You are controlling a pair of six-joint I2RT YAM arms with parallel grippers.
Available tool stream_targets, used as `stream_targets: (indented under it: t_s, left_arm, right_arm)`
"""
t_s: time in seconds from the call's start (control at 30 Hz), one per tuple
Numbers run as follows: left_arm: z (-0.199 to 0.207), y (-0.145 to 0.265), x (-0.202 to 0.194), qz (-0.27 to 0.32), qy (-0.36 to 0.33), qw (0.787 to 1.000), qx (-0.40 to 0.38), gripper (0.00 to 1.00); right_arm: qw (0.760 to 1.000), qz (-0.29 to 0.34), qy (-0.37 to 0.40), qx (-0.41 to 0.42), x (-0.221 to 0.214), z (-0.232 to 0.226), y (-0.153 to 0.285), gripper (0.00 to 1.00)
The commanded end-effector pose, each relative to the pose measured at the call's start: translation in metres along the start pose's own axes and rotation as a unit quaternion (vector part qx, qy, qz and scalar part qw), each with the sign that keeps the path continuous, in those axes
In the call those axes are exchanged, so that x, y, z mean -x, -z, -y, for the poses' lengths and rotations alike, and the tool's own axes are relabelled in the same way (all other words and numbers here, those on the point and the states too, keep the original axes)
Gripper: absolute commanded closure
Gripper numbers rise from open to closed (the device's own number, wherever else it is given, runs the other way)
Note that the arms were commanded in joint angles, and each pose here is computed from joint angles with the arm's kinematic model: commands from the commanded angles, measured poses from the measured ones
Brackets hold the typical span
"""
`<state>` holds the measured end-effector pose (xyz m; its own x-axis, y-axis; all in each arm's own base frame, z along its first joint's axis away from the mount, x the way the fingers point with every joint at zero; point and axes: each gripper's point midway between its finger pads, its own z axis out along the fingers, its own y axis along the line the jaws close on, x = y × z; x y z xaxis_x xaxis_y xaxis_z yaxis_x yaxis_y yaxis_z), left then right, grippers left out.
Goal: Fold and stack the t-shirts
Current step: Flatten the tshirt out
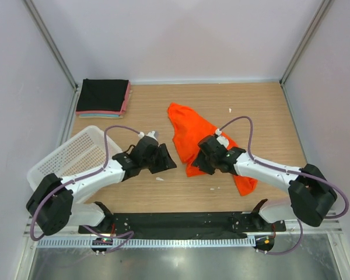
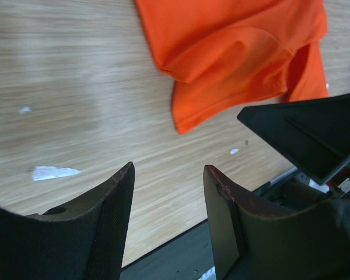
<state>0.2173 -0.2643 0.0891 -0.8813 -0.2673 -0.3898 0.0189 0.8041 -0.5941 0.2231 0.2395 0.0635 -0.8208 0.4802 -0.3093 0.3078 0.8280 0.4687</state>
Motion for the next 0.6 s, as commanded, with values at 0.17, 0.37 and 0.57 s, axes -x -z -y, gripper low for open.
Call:
stream_targets:
  t_s: [0.17,0.37,0.57]
  left_arm:
    - [0.037,-0.030,-0.021,0.024,0.028,0.999,-0.023,0.48]
    - [0.038,-0.072,-0.044,0.014,0.038,0.999,0.012,0.51]
    - [0.025,-0.092,-0.056,0.001,0.053,0.996,0.078,0.55]
  right_arm:
    - [0.991,0.135,0.021,0.001,0.070,-0.007,0.078,0.43]
    - [0.987,0.158,0.017,0.011,0.086,0.011,0.097,0.43]
    - [0.986,0.164,0.016,0.003,0.088,0.030,0.100,0.43]
